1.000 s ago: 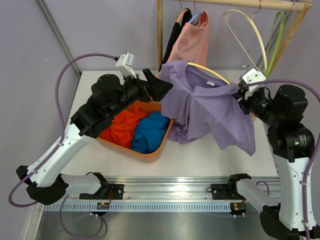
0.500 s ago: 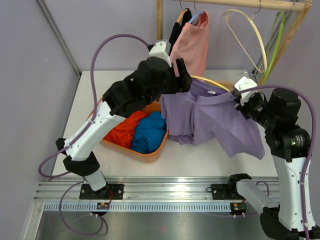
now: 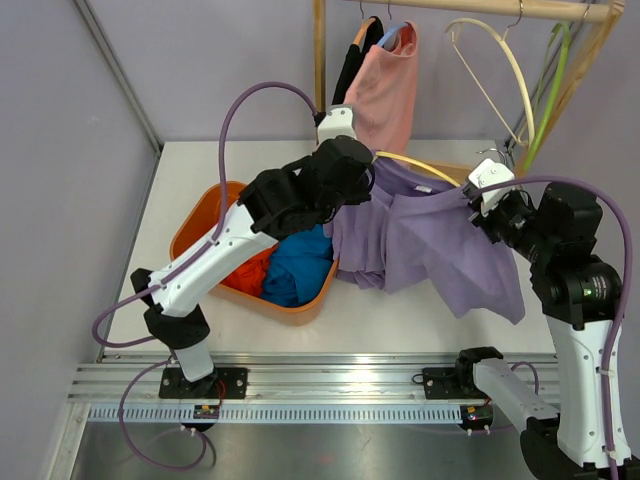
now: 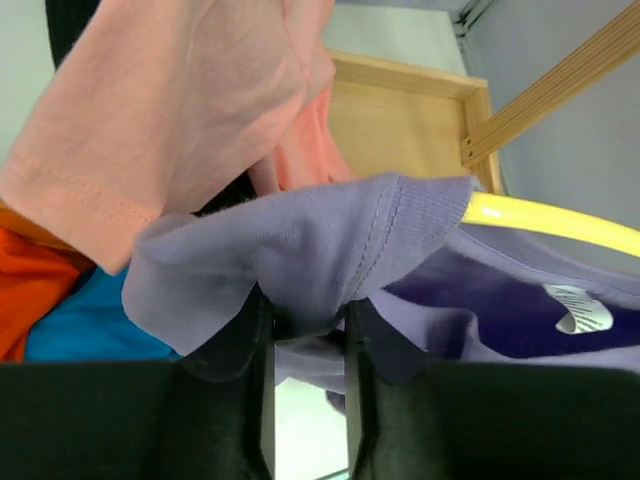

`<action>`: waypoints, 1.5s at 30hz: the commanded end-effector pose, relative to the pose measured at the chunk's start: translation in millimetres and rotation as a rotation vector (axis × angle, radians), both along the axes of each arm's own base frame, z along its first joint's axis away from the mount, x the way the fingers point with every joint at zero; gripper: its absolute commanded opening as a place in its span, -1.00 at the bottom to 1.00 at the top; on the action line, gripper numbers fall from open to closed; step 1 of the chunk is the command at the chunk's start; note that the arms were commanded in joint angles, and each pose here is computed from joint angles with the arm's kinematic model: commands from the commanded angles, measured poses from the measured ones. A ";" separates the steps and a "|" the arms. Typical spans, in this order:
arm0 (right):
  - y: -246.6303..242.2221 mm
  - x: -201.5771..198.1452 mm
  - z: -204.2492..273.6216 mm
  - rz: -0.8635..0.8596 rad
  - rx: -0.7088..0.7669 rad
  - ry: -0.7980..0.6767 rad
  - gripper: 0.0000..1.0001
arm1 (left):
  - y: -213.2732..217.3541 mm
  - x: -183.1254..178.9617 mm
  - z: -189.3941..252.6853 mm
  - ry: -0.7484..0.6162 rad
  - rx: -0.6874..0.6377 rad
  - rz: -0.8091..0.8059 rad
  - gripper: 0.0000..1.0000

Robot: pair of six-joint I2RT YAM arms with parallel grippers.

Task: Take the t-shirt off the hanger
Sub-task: Remove the tshirt from the hanger

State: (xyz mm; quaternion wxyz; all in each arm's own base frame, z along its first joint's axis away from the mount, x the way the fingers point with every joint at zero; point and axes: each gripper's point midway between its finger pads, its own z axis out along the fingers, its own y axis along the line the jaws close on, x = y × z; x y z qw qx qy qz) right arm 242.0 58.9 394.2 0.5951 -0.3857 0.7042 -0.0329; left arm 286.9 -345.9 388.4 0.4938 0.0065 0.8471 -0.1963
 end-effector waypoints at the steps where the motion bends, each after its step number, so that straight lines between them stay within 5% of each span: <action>1: -2.1 -4.6 20.4 0.006 -0.022 -0.104 -1.00 | 14.8 12.6 17.8 -0.082 0.007 0.074 -0.81; 3: -5.5 -3.9 13.9 -0.009 -0.037 -0.091 -1.00 | 17.9 10.8 23.2 -0.091 0.000 0.067 -1.00; 10: -13.3 -5.4 -0.2 -0.035 -0.082 -0.083 -1.00 | 45.1 4.3 26.5 -0.077 -0.050 0.060 -1.00; 20: -5.3 -12.2 -1.4 0.003 -0.047 -0.071 -1.00 | 37.2 -2.4 11.2 -0.005 -0.226 -0.087 -0.55; 26: -3.5 -15.3 -6.2 0.015 -0.045 -0.059 -1.00 | 34.0 0.7 16.0 -0.006 -0.278 -0.103 -0.53; 30: -2.8 -15.9 -9.8 0.020 -0.046 -0.050 -1.00 | 26.9 -0.6 22.6 -0.009 -0.310 -0.137 -0.12; 41: -3.2 -12.4 -19.1 0.025 -0.068 -0.037 -1.00 | 22.9 -4.2 38.7 -0.006 -0.353 -0.169 -0.06; 45: -2.3 -10.8 -20.6 0.030 -0.068 -0.033 -1.00 | 21.7 -3.9 38.3 -0.004 -0.349 -0.176 -0.23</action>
